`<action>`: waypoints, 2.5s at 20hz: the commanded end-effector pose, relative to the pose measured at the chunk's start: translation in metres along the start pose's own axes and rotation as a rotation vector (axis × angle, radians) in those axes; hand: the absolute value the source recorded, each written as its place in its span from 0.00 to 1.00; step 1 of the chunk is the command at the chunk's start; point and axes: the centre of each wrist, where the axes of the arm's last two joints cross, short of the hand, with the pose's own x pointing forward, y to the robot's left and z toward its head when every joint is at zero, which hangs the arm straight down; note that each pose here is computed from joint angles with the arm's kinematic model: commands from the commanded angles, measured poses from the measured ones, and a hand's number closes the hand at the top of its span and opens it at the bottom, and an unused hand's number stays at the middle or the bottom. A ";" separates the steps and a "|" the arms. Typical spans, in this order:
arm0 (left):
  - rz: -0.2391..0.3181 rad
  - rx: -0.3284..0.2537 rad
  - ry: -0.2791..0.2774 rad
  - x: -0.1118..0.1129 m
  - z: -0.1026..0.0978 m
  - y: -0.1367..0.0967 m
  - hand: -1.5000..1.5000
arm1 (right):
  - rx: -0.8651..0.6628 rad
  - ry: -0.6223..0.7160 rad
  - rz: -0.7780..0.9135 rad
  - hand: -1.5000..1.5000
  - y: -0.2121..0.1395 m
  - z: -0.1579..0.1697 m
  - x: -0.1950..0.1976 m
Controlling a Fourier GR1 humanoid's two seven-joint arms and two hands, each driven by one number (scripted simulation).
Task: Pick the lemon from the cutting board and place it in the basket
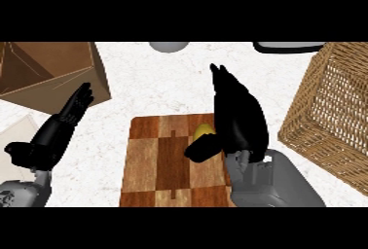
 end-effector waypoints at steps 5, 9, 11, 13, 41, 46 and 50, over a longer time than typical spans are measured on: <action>0.006 -0.028 -0.031 -0.005 -0.004 -0.007 0.50 | -0.057 0.224 0.023 0.00 -0.014 0.026 -0.003; -0.014 -0.032 -0.028 0.012 -0.009 -0.003 0.50 | -0.072 0.225 0.004 0.00 -0.004 0.037 -0.022; 0.016 -0.034 -0.032 0.006 -0.012 -0.006 0.50 | -0.080 0.231 -0.004 0.00 0.015 0.040 -0.031; -0.004 -0.024 -0.031 -0.006 0.003 -0.021 0.50 | -0.110 0.229 -0.001 0.00 0.022 0.031 -0.053; -0.001 -0.040 -0.039 0.017 -0.017 -0.012 0.50 | -0.096 0.234 0.077 0.00 0.071 0.004 -0.056; 0.010 -0.055 -0.051 0.011 -0.029 -0.007 0.50 | -0.067 0.230 0.086 0.00 0.085 0.008 -0.044; 0.000 -0.051 -0.038 0.005 -0.008 -0.017 0.50 | -0.067 0.258 0.088 0.00 0.096 -0.010 -0.061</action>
